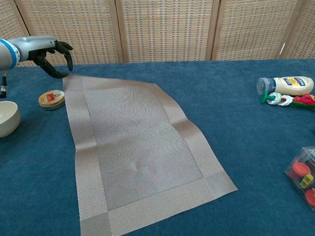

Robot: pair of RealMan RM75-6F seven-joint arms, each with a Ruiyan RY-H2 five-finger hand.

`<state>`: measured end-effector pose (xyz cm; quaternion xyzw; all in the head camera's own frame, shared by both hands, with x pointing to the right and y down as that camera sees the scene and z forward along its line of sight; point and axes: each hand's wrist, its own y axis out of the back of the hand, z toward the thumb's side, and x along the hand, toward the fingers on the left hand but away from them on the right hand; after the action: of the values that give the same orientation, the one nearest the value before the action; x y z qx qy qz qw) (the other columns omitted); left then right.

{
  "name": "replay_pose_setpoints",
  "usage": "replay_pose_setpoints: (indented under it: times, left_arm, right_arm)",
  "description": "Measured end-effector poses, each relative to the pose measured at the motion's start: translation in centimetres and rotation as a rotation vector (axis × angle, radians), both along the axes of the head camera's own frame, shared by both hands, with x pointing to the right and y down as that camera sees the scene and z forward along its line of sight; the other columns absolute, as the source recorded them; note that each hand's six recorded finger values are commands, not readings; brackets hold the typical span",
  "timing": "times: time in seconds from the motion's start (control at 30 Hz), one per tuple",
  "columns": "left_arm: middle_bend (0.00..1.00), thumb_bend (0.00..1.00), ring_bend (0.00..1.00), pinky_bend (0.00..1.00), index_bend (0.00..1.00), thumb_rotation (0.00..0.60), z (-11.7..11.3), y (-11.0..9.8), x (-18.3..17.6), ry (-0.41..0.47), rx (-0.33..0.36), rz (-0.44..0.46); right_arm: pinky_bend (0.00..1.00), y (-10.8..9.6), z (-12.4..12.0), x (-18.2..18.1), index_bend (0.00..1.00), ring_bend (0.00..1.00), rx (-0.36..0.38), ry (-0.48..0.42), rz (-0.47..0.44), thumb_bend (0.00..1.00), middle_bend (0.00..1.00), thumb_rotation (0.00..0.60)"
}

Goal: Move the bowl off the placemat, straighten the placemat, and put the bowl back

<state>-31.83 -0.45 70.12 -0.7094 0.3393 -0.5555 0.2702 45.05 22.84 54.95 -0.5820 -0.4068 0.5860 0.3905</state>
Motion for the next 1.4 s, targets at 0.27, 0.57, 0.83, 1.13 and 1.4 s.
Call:
replay_pose_setpoints:
  times: [0.27, 0.57, 0.83, 1.13, 1.4]
  left_arm:
    - [0.0, 0.0, 0.0, 0.0, 0.0, 0.6, -3.6, 2.1, -4.9, 0.006, 0.093, -0.032]
    - [0.0, 0.0, 0.0, 0.0, 0.0, 0.6, -9.7, 7.5, -11.4, -0.045, 0.195, -0.07]
    - [0.0, 0.0, 0.0, 0.0, 0.0, 0.6, -13.9, 15.1, -13.7, -0.123, 0.211, -0.131]
    - [0.0, 0.0, 0.0, 0.0, 0.0, 0.6, -15.8, 20.1, -12.5, -0.163, 0.209, -0.069]
    - [0.0, 0.0, 0.0, 0.0, 0.0, 0.6, -15.7, 20.9, -11.6, -0.204, 0.227, -0.03]
  right_arm:
    - [0.0, 0.0, 0.2, -0.6, 0.07, 0.0, 0.004, -0.003, -0.029, 0.0, 0.0, 0.6]
    - [0.0, 0.2, 0.7, -1.8, 0.07, 0.0, -0.008, -0.009, -0.067, 0.0, 0.0, 0.6]
    - [0.0, -0.2, 2.0, -4.0, 0.07, 0.0, -0.044, -0.031, -0.174, 0.0, 0.0, 0.6]
    - [0.0, -2.8, 4.0, -10.5, 0.1, 0.0, -0.153, -0.192, -0.424, 0.0, 0.0, 0.6]
    - [0.0, -4.2, 5.6, -17.0, 0.17, 0.0, -0.224, -0.223, -0.672, 0.0, 0.0, 0.6]
